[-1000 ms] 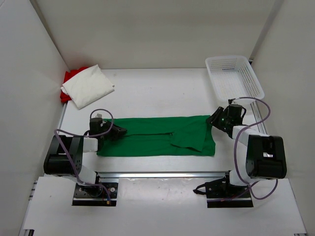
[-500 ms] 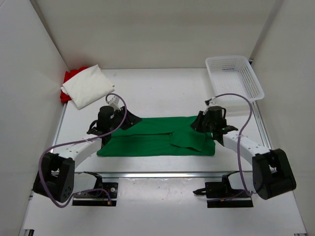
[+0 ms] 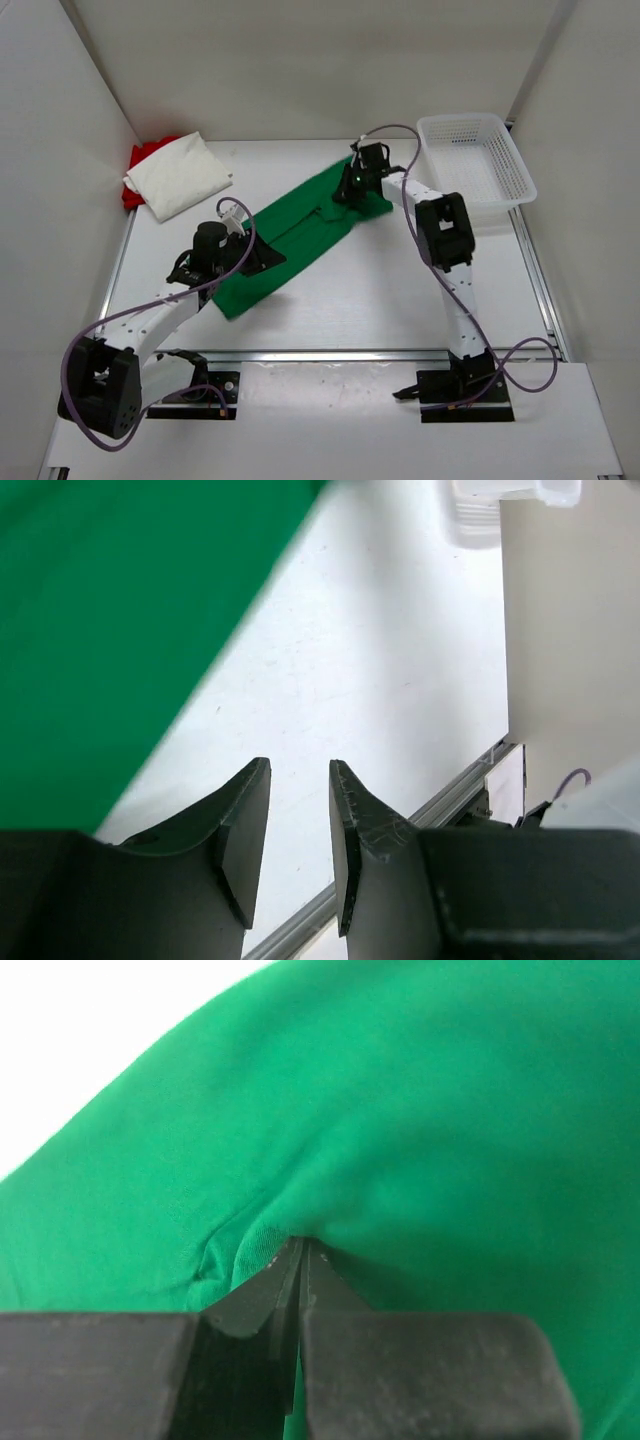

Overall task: Fold and stack the t-shirts
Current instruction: Fold the other side of the tshirt into a rectangle, then rotate the tshirt 90 degrees

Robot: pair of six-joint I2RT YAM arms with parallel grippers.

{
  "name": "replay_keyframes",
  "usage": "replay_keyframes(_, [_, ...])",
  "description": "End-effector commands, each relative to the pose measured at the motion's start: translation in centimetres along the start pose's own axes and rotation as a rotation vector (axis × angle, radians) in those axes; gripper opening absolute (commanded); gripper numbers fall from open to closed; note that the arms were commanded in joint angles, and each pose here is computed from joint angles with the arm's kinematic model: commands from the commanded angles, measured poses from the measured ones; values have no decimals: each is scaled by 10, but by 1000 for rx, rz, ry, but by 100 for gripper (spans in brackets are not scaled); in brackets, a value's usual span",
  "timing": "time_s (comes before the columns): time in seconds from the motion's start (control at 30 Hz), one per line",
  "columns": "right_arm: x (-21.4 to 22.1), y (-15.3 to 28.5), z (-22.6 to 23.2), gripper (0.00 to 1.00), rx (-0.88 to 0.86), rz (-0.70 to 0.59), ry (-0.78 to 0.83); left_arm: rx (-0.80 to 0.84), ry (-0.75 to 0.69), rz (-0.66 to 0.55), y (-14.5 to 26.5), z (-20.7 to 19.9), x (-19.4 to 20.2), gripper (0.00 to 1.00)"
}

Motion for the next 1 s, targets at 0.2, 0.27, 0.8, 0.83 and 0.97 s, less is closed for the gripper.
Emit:
replay_keyframes(0.2, [-92, 104, 126, 36, -138, -243, 290, -32, 1, 104, 20, 14, 20, 43])
replay_keyframes(0.27, [-40, 129, 128, 41, -158, -213, 277, -53, -26, 125, 18, 14, 20, 42])
replay_keyframes(0.8, [173, 46, 148, 46, -197, -9, 64, -154, -118, -11, 36, 9, -16, 37])
replay_keyframes(0.83, [172, 42, 148, 46, -187, -17, 67, -158, -122, -21, 36, 10, -17, 37])
replay_keyframes(0.97, [185, 11, 135, 39, -71, 24, 32, -147, -108, -15, 34, 11, -15, 37])
Point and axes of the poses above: each gripper's point midway between its finger pads, its own y axis back along the fingers, its own z axis along the line the jaws close on, x = y × z, the point moved 8 cm from there along y, back along the fingers
